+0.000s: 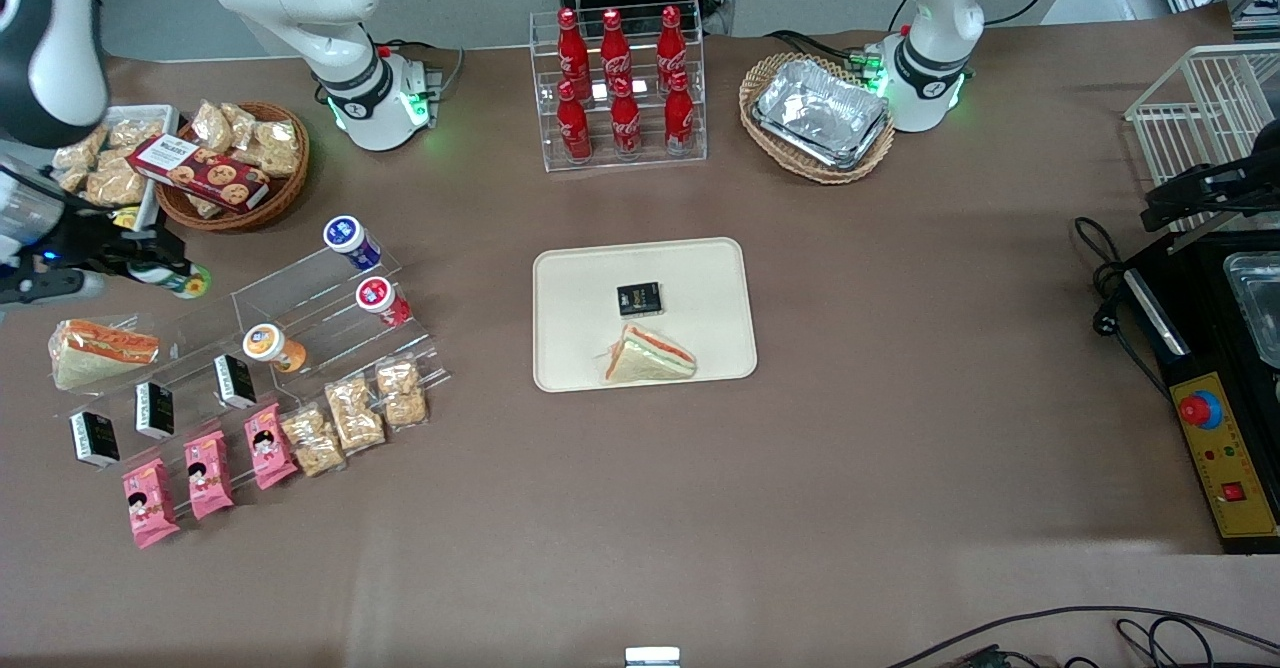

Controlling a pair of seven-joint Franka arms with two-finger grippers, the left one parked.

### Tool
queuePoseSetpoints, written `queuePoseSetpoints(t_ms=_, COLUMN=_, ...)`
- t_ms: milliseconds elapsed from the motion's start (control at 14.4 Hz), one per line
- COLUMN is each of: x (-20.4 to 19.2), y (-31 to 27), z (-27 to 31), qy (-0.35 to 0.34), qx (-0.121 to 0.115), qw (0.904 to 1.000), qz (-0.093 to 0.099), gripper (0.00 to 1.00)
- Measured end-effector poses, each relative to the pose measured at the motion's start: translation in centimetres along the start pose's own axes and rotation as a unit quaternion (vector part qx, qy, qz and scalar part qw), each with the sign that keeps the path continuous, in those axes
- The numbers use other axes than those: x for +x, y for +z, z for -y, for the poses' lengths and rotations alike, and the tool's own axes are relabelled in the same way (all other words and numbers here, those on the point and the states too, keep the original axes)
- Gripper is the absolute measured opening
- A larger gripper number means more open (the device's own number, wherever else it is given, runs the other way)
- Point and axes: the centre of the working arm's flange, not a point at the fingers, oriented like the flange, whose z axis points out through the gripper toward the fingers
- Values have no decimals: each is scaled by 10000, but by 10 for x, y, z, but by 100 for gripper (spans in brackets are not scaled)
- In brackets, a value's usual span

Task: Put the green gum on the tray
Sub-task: 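Lower the right gripper and close it on the green-lidded gum jar, then lift the green gum jar and carry it toward the cream tray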

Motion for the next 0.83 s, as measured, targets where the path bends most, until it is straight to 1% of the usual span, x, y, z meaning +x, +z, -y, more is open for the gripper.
queuePoseSetpoints(t_ms=139, x=9, y=-36, z=18, qy=66, qx=10, qw=9999, qz=84, gripper=58)
queuePoseSetpoints(t_ms=209, x=12, y=-51, z=31, qy=162, qx=63, qw=9998, qz=139, gripper=58)
queuePoseSetpoints(t_ms=348, x=18, y=-80, z=69, qy=416, qx=162, qw=9987, qz=245, gripper=58)
queuePoseSetpoints(t_ms=417, x=21, y=-90, z=93, qy=516, qx=164, qw=9982, qz=272, gripper=58)
queuePoseSetpoints(t_ms=487, x=23, y=-96, z=122, qy=605, qx=207, qw=9975, qz=293, gripper=58)
queuePoseSetpoints(t_ms=557, x=25, y=-95, z=154, qy=744, qx=290, qw=9962, qz=344, gripper=58)
queuePoseSetpoints(t_ms=626, x=26, y=-91, z=186, qy=917, qx=322, qw=9944, qz=420, gripper=58)
queuePoseSetpoints(t_ms=765, x=25, y=-76, z=255, qy=1119, qx=230, qw=9919, qz=559, gripper=58)
queuePoseSetpoints(t_ms=835, x=24, y=-68, z=287, qy=1164, qx=167, qw=9914, qz=576, gripper=58)
